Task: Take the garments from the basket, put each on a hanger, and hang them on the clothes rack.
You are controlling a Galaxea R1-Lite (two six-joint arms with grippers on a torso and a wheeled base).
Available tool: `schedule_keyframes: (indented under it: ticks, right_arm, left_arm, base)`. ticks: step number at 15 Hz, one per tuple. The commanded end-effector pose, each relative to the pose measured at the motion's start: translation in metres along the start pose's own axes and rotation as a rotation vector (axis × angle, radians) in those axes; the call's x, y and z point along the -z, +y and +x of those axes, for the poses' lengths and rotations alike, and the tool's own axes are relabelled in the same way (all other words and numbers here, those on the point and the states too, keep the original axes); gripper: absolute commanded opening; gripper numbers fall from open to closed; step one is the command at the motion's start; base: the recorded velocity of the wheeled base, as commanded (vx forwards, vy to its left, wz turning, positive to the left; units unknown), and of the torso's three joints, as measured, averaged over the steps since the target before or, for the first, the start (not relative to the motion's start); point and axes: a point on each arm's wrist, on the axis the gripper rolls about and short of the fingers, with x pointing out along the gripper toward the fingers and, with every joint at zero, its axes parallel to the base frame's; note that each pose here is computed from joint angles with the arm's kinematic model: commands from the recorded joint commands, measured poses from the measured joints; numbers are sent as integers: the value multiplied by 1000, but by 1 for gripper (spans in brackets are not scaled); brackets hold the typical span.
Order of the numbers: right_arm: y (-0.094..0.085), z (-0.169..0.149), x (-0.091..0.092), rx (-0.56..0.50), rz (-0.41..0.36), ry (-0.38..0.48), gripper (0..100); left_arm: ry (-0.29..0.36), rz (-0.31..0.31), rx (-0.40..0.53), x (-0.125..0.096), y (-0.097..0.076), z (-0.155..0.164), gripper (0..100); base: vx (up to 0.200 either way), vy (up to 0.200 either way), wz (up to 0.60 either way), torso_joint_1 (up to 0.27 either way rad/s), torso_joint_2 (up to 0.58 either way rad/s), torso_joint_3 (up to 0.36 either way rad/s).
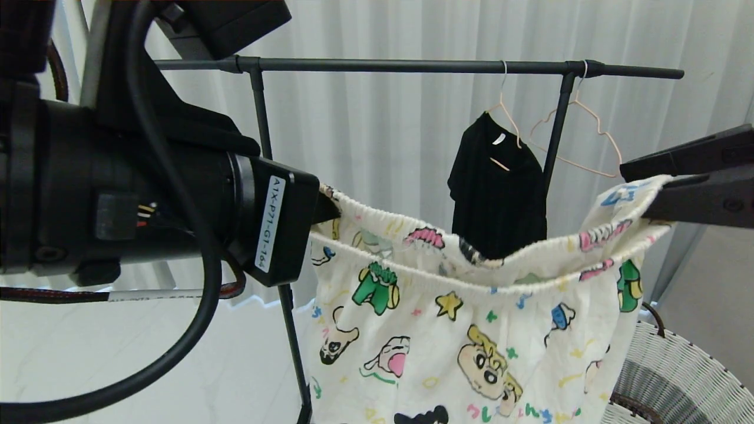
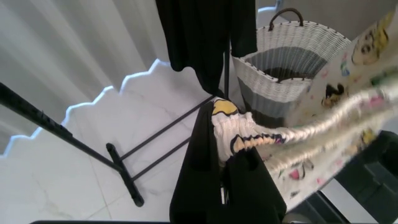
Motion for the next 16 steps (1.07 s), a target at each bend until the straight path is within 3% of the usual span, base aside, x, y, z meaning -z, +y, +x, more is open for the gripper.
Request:
schedule_keyframes:
  ticks: [1,3,8,10,11,14,16]
  right_arm:
    - [0,-3,4,-6,-2,5,100]
    - [2,-8,10,-20,-8,8,100]
    - [4,-21,26,-38,-16,19,100]
    - [3,-22,32,-20,-13,34,100]
    - [-2,-22,36,40,-1,51,100]
    - [-33,-30,65,505,63,263,100]
    - [-42,-40,76,607,118,300,100]
  left_arm:
    - [5,-8,-20,0,4,3,0]
    - [-5,-14,-38,-1,5,7,0]
    - [-27,-37,-182,-6,14,30,0]
    - [-6,-32,-188,-1,14,32,0]
    - [9,-26,-198,4,14,33,0]
    - [53,1,-336,30,25,20,0]
    - [98,24,-409,49,37,11,0]
  base:
    - [0,0,0,0,0,0]
    - [0,0,0,0,0,0]
    - [0,0,0,0,0,0]
    - [0,0,0,0,0,0]
    - [0,0,0,0,0,0]
    - [0,0,0,0,0,0]
    - [0,0,0,0,0,0]
